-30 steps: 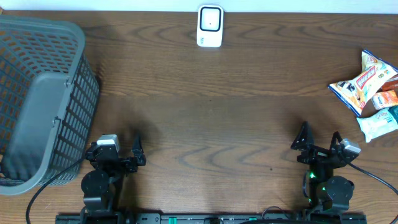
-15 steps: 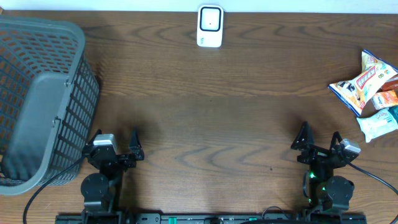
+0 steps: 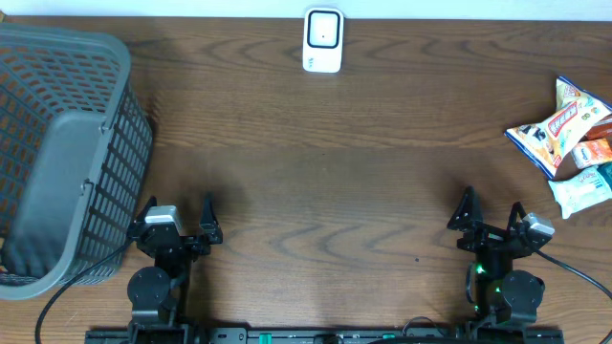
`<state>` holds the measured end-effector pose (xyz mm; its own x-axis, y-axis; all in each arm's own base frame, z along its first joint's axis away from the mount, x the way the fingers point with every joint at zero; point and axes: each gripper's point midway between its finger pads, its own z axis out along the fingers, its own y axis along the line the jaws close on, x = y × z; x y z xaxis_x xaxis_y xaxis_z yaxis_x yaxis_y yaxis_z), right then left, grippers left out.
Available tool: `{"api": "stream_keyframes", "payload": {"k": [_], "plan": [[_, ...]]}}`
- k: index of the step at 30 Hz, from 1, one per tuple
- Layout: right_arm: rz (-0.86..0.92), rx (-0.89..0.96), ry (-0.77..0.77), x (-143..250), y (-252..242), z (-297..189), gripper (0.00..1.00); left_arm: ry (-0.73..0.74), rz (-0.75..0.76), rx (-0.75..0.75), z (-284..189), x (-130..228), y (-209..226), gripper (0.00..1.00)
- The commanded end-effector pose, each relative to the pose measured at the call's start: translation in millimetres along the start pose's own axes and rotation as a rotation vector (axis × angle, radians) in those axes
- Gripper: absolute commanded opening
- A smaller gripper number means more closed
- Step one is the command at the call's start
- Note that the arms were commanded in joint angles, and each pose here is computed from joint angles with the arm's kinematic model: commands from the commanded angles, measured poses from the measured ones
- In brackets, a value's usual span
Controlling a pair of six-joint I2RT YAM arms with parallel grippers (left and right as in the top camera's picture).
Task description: Scan the item barcode
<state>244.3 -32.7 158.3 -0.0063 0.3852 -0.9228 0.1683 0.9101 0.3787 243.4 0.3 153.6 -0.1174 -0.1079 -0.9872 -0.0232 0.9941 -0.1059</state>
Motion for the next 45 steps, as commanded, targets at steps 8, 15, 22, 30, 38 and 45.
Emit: {"api": "stream_keyframes", "payload": {"k": [8, 15, 22, 30, 38, 45], "plan": [[0.005, -0.004, -0.001, 1, 1, 0, 0.99, 0.032, 0.019, -0.021, 2, 16, 5, 0.98], [0.005, -0.004, -0.001, 1, 1, 0, 0.99, 0.032, 0.019, -0.021, 2, 16, 5, 0.98], [0.005, -0.004, -0.001, 1, 1, 0, 0.99, 0.033, 0.019, -0.021, 2, 16, 5, 0.98], [0.005, -0.003, -0.001, 0, 1, 0, 0.99, 0.035, 0.019, -0.021, 2, 17, 5, 0.98], [-0.055, 0.213, -0.108, -20, -35, -5, 0.99, 0.035, 0.019, -0.021, 2, 17, 5, 0.98], [-0.056, 0.209, -0.106, -20, -34, -5, 0.99, 0.035, 0.019, -0.021, 2, 17, 5, 0.98]]}}
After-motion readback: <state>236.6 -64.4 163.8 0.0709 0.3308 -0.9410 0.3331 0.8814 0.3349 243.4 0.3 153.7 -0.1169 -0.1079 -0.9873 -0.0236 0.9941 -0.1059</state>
